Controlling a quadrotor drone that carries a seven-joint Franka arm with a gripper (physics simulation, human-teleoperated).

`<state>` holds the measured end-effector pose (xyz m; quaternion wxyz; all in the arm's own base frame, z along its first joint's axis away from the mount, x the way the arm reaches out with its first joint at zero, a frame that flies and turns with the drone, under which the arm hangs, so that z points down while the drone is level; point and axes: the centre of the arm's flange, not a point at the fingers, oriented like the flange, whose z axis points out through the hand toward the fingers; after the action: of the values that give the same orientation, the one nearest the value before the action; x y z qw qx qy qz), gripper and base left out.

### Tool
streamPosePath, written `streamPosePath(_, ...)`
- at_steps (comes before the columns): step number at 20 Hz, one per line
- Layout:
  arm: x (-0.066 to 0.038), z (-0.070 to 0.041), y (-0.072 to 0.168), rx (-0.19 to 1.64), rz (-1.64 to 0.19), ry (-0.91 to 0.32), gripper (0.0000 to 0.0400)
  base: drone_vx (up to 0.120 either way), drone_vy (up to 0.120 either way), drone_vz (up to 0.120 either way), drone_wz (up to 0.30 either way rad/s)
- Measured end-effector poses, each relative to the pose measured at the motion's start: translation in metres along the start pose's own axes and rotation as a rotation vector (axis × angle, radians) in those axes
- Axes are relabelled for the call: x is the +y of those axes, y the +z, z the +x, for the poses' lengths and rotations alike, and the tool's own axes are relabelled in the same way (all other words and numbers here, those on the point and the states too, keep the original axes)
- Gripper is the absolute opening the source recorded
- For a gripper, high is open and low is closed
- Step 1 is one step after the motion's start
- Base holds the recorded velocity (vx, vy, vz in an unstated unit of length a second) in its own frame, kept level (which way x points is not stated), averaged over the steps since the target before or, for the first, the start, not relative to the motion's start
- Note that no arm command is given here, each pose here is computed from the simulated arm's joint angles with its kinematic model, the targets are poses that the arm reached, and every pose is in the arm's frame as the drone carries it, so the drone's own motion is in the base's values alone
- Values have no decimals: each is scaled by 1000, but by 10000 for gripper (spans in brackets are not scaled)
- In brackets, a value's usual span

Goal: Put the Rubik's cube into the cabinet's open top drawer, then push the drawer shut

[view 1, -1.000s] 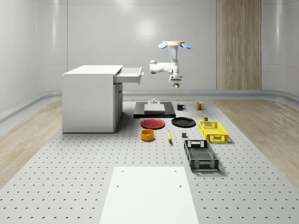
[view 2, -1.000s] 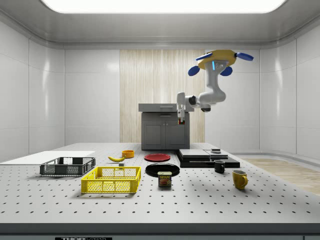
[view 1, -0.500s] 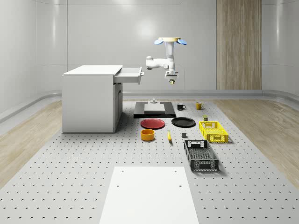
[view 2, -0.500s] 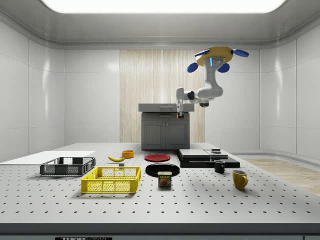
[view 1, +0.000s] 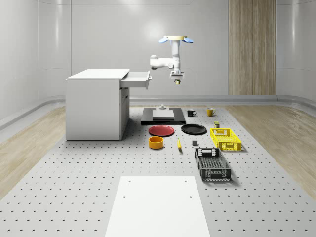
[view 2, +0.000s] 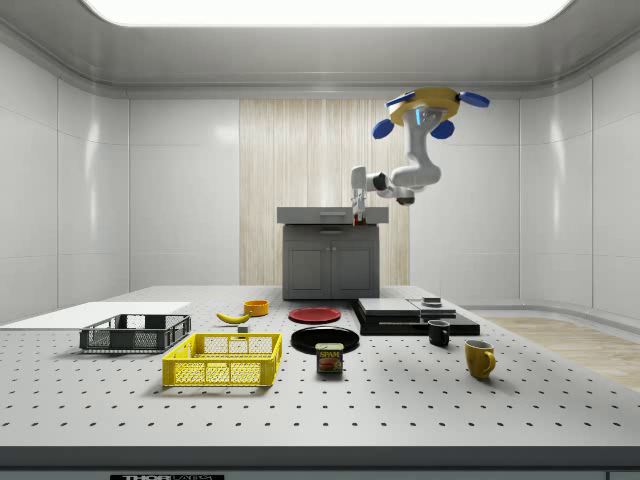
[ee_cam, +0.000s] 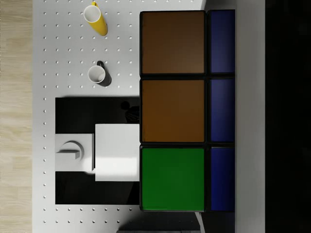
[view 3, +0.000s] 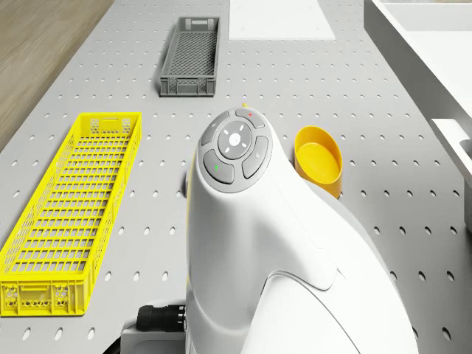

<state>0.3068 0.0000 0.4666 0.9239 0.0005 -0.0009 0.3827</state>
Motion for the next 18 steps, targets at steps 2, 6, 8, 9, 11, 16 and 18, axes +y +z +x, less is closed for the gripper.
streamPosePath(2,0,0,0,0,0,0,325,0,-120,120,0)
streamPosePath(6,0,0,0,0,0,0,325,0,-120,120,0)
streamPosePath(8,0,0,0,0,0,0,325,0,-120,120,0)
streamPosePath(9,0,0,0,0,0,0,325,0,-120,120,0)
streamPosePath(11,0,0,0,0,0,0,325,0,-120,120,0)
streamPosePath(16,0,0,0,0,0,0,325,0,-120,120,0)
streamPosePath(18,0,0,0,0,0,0,325,0,-120,120,0)
